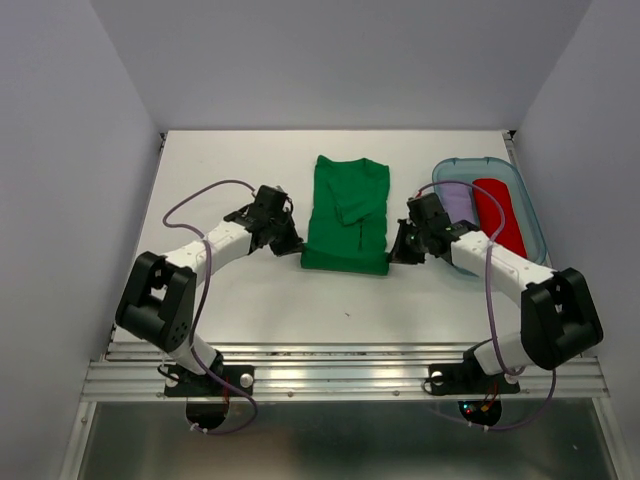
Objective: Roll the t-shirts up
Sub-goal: Roll the T-shirt to the center of the board.
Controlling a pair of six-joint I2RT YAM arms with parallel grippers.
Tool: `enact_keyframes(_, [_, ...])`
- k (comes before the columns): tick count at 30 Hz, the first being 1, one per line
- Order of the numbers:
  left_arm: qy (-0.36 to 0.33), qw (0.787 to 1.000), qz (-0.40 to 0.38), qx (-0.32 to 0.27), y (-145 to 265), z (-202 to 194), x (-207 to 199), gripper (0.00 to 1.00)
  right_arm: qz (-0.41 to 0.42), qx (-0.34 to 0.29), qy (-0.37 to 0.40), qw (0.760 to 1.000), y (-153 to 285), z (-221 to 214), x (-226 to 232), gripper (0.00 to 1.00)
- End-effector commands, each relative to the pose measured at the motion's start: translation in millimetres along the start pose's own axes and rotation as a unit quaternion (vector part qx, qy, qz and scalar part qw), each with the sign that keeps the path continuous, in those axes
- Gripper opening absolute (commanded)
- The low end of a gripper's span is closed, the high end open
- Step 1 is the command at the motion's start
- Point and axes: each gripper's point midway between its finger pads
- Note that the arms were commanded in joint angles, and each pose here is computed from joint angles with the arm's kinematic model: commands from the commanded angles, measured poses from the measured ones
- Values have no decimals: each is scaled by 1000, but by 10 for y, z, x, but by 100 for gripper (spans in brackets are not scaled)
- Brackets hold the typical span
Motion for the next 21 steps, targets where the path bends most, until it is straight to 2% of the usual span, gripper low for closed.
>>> enact_keyframes(1, [-19, 1000, -2, -22, -16, 237, -61, 0, 1, -30, 18, 999, -18, 234, 109, 1])
enact_keyframes(17, [-32, 999, 34, -9, -507, 427, 159, 0, -28, -51, 18, 998, -335, 478, 74, 1])
enact_keyframes(21, [-36, 999, 37, -7, -601, 443, 186, 0, -40, -60, 14, 997, -412, 535, 2, 6])
Point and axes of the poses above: each gripper's point midway between its finger pads, its own y axis back along the fingers, its own x axis along the line the jaws close on, z = x × y, and after that the axes turned 10 degrees about -y, right-handed
